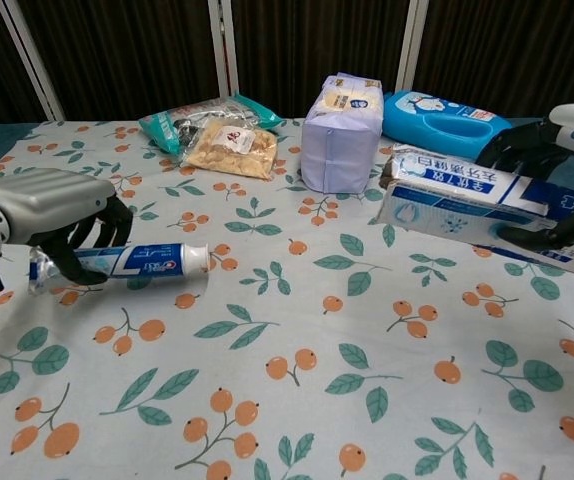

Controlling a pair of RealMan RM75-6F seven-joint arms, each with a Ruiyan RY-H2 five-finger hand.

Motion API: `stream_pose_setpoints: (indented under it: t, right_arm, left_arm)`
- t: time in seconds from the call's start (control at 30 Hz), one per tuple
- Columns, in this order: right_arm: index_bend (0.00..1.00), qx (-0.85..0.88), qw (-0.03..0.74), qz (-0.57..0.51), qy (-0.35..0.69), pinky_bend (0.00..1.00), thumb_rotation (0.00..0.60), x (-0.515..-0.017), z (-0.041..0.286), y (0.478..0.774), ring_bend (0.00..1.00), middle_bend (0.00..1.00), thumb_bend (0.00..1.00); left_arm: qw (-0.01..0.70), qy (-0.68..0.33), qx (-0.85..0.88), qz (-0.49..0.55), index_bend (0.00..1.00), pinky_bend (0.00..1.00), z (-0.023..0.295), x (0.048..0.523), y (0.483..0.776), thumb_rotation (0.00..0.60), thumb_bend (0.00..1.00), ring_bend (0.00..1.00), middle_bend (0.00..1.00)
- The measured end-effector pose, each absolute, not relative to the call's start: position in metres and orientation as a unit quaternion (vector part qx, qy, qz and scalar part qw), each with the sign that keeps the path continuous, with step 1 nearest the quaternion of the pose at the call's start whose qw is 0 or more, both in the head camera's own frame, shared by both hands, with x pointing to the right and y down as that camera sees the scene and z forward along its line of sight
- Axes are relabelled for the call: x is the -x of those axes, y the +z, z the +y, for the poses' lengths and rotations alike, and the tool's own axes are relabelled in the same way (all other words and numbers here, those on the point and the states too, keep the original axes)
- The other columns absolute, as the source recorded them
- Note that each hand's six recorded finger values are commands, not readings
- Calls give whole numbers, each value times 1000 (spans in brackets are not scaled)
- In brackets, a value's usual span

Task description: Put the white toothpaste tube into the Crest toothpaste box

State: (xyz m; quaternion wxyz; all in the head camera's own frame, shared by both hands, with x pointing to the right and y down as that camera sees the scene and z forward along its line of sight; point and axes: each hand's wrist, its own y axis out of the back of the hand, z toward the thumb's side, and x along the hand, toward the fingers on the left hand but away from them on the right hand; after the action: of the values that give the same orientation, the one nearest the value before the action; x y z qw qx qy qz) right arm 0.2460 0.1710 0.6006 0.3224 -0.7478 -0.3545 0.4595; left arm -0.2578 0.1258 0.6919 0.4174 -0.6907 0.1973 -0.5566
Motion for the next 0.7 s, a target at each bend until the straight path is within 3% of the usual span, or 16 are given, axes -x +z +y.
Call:
stream_pose_setpoints:
  t: [0.27, 0.5, 0.7]
  right_arm:
    - [368, 735, 320, -385, 458, 338, 600, -263, 163, 586, 436, 471, 322]
    - [368, 736, 310, -397, 453, 338, 600, -267, 160, 579, 436, 471, 322]
    - [368, 741, 311, -397, 443, 337, 600, -262, 161, 574, 436, 471, 323]
  left_arm:
    - [523, -506, 658, 192, 578, 575, 86, 246, 656, 600, 422, 612, 649]
    - [649, -412, 617, 165, 579, 575, 39, 215, 587, 600, 422, 612, 650]
    - [694, -341, 613, 164, 582, 575, 15, 176, 527, 600, 422, 612, 652]
